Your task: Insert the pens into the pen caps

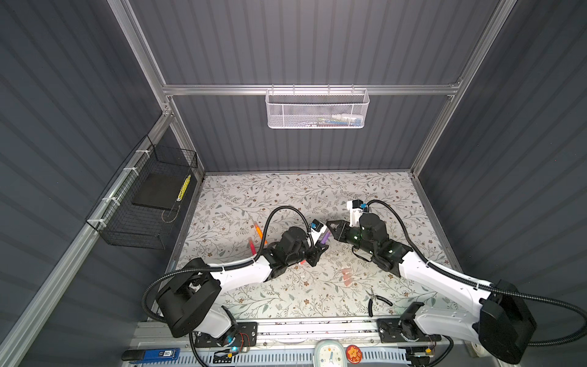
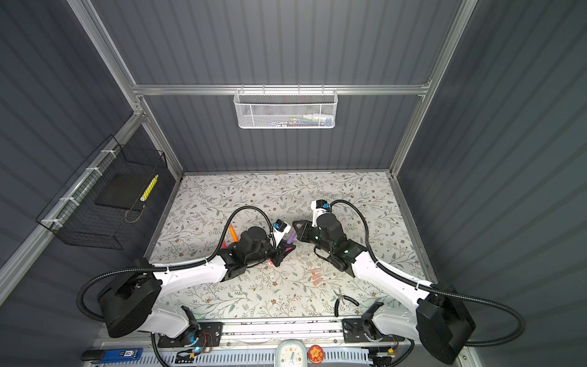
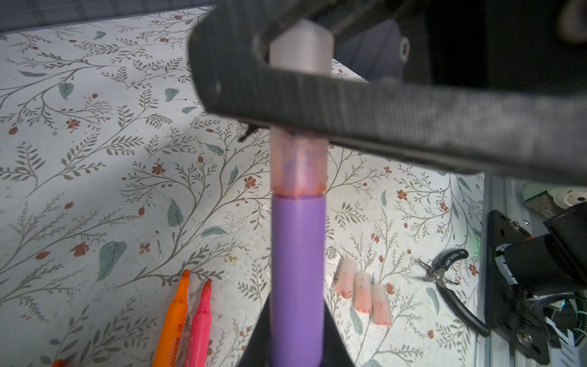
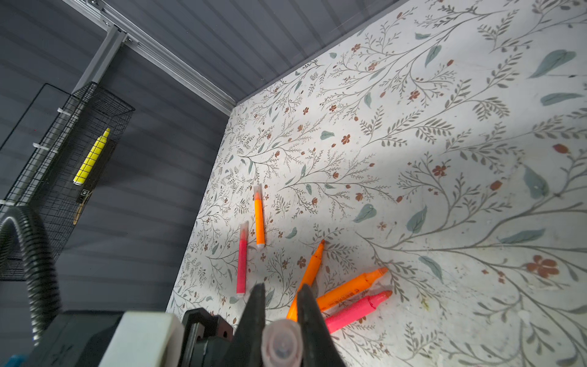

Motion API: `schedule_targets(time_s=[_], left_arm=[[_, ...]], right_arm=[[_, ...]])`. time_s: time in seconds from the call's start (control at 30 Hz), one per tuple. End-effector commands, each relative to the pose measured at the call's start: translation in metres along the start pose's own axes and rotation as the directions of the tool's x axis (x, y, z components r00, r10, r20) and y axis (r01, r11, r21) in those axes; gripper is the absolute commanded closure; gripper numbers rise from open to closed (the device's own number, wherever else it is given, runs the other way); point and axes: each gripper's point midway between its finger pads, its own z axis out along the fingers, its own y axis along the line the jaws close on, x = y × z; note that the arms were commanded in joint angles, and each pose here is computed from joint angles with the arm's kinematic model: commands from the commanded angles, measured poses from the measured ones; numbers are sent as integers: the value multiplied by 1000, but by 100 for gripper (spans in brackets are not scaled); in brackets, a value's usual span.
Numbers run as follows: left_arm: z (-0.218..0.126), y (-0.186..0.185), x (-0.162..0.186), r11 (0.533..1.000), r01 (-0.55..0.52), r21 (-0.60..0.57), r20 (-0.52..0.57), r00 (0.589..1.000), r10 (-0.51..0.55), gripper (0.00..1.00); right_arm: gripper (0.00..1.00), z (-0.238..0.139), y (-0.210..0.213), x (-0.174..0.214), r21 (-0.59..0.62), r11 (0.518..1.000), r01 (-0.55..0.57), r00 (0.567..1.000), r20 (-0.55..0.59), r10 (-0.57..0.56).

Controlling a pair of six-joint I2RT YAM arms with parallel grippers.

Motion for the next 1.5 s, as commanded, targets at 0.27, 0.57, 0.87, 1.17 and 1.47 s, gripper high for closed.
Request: schedule_targets(time_s=[0.27, 0.57, 0.87, 1.17, 1.47], left_arm=[[-57, 37, -107, 986, 74, -148, 332, 943, -21, 100], [-62, 56, -154, 984, 69, -162, 386, 922, -1, 100], [-75, 86, -182, 983, 143, -119, 447, 891, -75, 100], [-86, 96, -200, 989, 143, -36, 478, 872, -109, 100], [-99, 96, -200, 996, 92, 9, 484, 871, -85, 100]], right_arm=[[100, 7, 41, 58, -135, 989, 58, 990, -121, -74], [100, 11, 52, 82, -185, 982, 33, 980, -185, -68], [100, 3, 63, 91, -228, 973, 43, 982, -170, -84], [100, -1, 83, 99, -364, 931, 20, 978, -187, -94], [100, -14, 108, 99, -503, 864, 23, 977, -172, -126]])
